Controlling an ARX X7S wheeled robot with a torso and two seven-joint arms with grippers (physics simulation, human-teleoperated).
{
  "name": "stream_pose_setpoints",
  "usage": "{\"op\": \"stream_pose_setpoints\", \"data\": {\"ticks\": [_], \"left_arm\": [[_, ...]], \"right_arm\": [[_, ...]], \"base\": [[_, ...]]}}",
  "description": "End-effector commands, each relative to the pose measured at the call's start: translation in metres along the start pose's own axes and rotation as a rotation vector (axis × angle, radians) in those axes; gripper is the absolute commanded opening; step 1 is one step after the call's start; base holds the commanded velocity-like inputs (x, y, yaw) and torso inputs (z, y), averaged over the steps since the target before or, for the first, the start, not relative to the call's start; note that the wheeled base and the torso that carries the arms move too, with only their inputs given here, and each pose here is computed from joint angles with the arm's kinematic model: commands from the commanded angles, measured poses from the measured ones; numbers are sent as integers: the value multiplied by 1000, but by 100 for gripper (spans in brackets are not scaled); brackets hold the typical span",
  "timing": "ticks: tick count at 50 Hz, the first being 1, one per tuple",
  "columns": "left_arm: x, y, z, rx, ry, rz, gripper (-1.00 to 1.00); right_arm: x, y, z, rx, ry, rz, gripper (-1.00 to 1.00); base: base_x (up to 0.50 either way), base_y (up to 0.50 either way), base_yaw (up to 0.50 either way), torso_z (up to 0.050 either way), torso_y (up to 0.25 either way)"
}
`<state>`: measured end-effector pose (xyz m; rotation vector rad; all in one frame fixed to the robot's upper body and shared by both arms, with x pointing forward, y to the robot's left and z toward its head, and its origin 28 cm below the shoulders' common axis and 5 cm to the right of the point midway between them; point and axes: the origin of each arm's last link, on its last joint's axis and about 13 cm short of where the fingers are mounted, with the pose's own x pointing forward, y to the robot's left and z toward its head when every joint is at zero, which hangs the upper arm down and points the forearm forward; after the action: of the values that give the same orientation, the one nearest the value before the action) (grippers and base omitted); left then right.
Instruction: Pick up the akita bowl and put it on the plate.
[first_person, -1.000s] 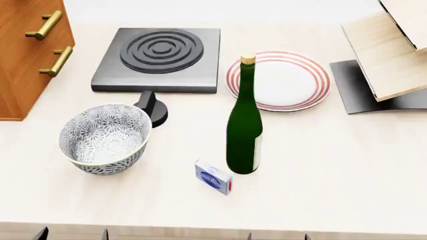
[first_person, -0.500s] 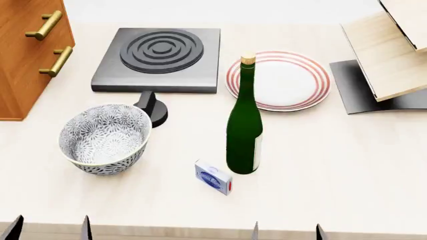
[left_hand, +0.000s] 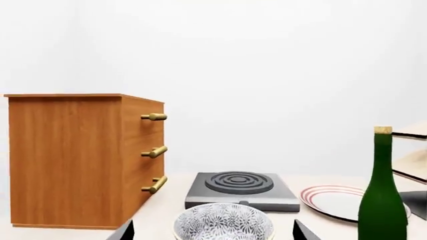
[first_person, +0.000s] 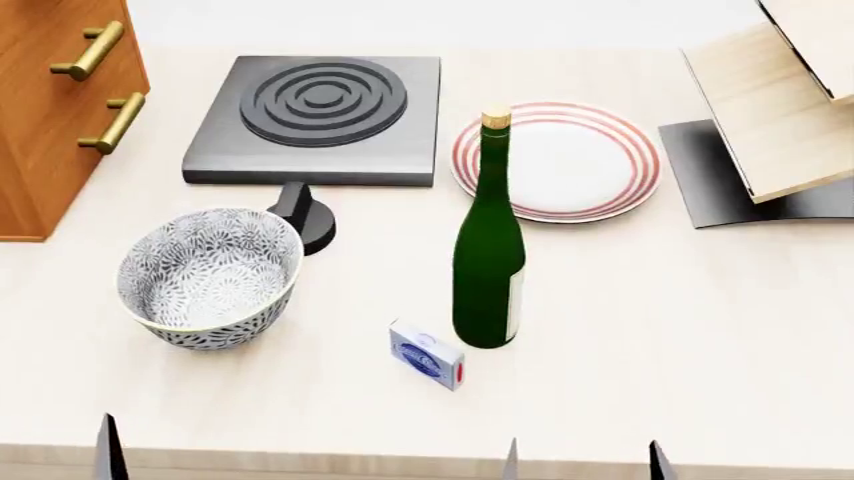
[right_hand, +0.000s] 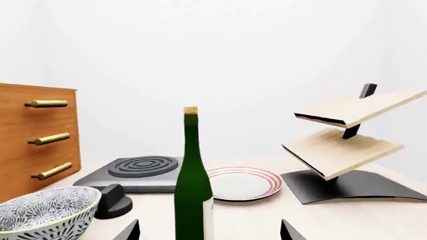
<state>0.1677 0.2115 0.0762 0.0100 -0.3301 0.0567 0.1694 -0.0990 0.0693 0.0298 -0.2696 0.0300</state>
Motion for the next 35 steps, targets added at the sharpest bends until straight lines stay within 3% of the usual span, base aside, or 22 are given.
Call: {"op": "stream_pose_setpoints", "data": {"ticks": [1, 9, 20, 29, 35], "left_arm": [[1, 1, 2, -8, -19, 12, 100], [2, 3, 3, -17, -28, 23, 100], [8, 12, 6, -28, -50, 82, 100], [16, 34, 10, -20, -81, 220, 100], [16, 36, 10, -20, -85, 235, 100]], "right_arm": [[-1, 0, 2, 12, -14, 2, 100], [1, -1, 0, 29, 0, -7, 100], [2, -2, -2, 23, 5, -15, 100], [8, -16, 4, 24, -19, -105, 100], [6, -13, 4, 23, -41, -89, 100]], "base": [[0, -62, 0, 0, 0], [0, -204, 0, 0, 0], [0, -432, 0, 0, 0], [0, -368, 0, 0, 0], [0, -292, 0, 0, 0]]}}
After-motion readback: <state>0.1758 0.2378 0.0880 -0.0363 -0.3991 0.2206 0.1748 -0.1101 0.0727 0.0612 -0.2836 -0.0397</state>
